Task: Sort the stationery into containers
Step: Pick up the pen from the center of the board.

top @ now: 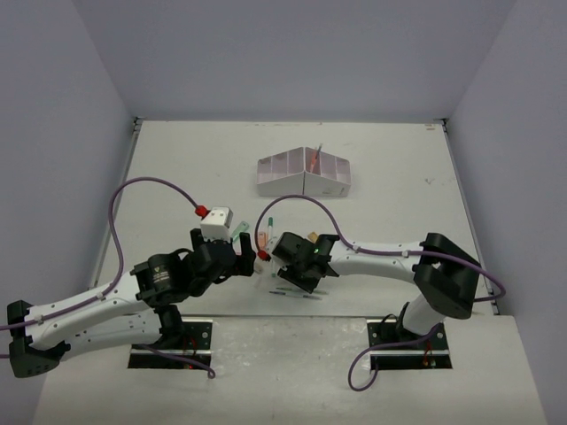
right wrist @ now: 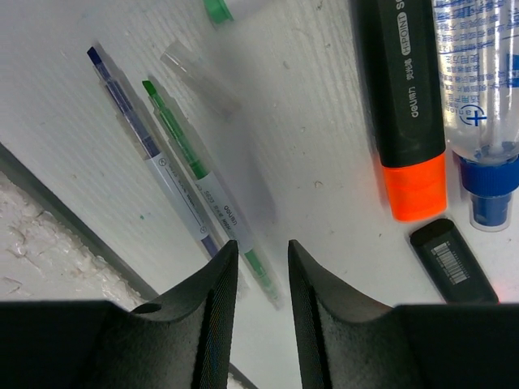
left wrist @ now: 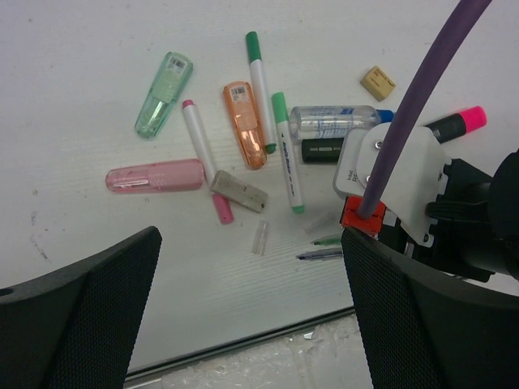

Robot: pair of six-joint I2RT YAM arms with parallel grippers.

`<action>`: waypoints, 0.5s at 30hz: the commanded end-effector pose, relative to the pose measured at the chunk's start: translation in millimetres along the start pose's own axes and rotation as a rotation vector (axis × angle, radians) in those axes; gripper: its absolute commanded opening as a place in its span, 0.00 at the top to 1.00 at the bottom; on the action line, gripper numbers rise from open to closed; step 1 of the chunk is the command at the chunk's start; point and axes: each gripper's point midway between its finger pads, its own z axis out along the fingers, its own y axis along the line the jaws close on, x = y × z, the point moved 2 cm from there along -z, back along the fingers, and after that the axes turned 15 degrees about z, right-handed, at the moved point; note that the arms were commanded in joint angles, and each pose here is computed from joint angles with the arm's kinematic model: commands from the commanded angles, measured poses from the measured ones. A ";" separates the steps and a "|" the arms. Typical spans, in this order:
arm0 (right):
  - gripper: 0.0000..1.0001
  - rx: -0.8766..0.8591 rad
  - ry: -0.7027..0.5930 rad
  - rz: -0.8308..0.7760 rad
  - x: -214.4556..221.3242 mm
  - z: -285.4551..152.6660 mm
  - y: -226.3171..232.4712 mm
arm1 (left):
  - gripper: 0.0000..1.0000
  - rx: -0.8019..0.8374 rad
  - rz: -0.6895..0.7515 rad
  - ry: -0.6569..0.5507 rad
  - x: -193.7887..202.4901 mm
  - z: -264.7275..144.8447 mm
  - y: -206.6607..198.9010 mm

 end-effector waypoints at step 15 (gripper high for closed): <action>0.68 -0.110 -0.031 -0.065 -8.9 -8.3 35.9 | 0.05 0.028 -0.002 -0.017 -0.2 -2.4 -1.6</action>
